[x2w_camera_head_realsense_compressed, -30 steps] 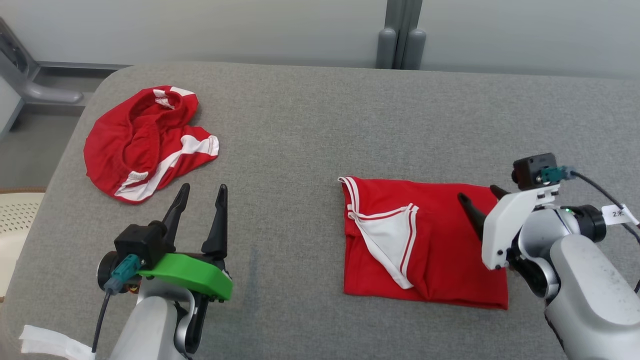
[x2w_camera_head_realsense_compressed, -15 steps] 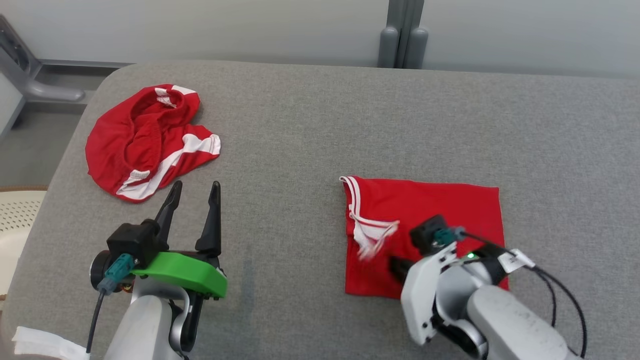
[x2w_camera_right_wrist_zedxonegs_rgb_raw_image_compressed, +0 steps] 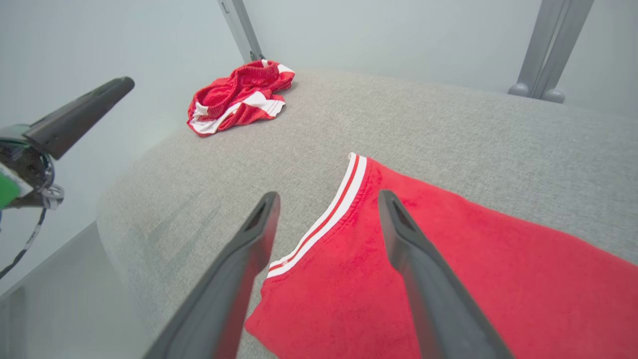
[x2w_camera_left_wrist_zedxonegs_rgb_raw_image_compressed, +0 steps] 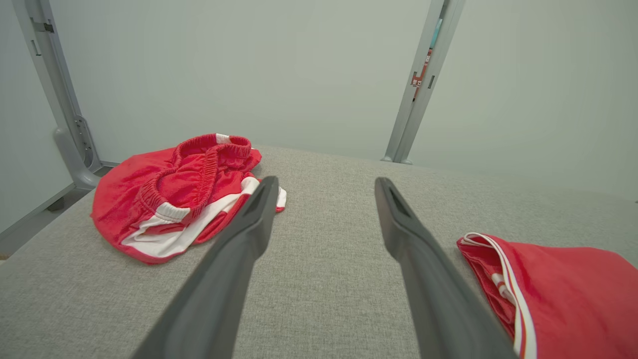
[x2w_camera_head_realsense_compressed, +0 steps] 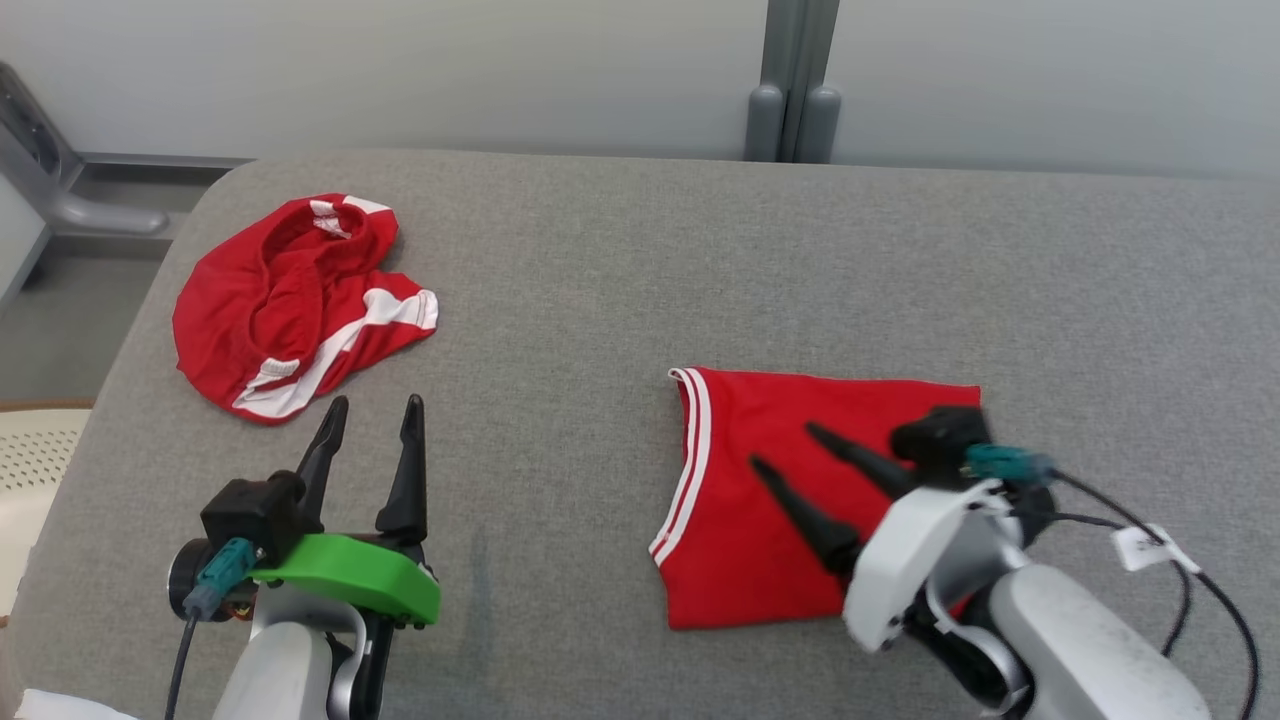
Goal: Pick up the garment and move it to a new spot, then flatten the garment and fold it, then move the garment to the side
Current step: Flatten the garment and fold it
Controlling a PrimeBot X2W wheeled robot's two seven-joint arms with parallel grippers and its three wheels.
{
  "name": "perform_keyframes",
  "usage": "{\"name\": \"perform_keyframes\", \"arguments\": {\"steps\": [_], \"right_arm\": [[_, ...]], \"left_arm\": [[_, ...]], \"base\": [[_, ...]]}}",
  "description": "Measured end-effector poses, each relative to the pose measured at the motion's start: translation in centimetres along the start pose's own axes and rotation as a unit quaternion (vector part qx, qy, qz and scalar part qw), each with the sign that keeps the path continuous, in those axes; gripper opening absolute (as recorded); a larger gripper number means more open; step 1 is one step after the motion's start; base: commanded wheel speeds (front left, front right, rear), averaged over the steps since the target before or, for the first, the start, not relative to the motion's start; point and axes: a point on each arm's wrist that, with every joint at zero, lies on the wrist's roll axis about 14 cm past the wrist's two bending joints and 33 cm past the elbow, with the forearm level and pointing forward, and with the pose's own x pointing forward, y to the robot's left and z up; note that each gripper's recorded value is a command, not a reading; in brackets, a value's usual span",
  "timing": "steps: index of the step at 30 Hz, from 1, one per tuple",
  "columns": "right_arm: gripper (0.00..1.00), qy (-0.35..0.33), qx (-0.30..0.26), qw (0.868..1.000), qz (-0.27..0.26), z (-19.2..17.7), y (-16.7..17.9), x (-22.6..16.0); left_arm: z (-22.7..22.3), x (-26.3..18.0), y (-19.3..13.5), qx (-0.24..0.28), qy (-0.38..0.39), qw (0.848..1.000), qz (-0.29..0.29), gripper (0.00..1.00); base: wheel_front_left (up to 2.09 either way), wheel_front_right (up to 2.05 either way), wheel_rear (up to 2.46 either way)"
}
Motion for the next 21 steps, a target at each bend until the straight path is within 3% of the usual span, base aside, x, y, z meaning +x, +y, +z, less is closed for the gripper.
{"name": "perform_keyframes", "arguments": {"steps": [3,9,15,21], "right_arm": [[1.00,-0.086,0.000,0.992,-0.096,3.0,-5.0,-2.3],[1.00,-0.155,-0.023,0.964,-0.213,5.5,-9.9,-6.6],[1.00,-0.155,-0.024,0.946,-0.283,4.8,-12.9,-9.6],[1.00,-0.140,-0.013,0.941,-0.308,3.4,-13.8,-10.6]], "left_arm": [[0.1,-0.3,0.1,0.000,-0.002,1.000,0.002,1.00],[0.4,-0.7,-0.3,0.001,-0.007,1.000,-0.001,1.00],[0.5,-0.7,-0.8,0.002,-0.009,1.000,-0.007,1.00],[0.2,-0.8,-0.8,0.000,-0.006,1.000,-0.005,1.00]], "base": [[0.00,0.00,0.00],[0.00,0.00,0.00],[0.00,0.00,0.00],[0.00,0.00,0.00]]}}
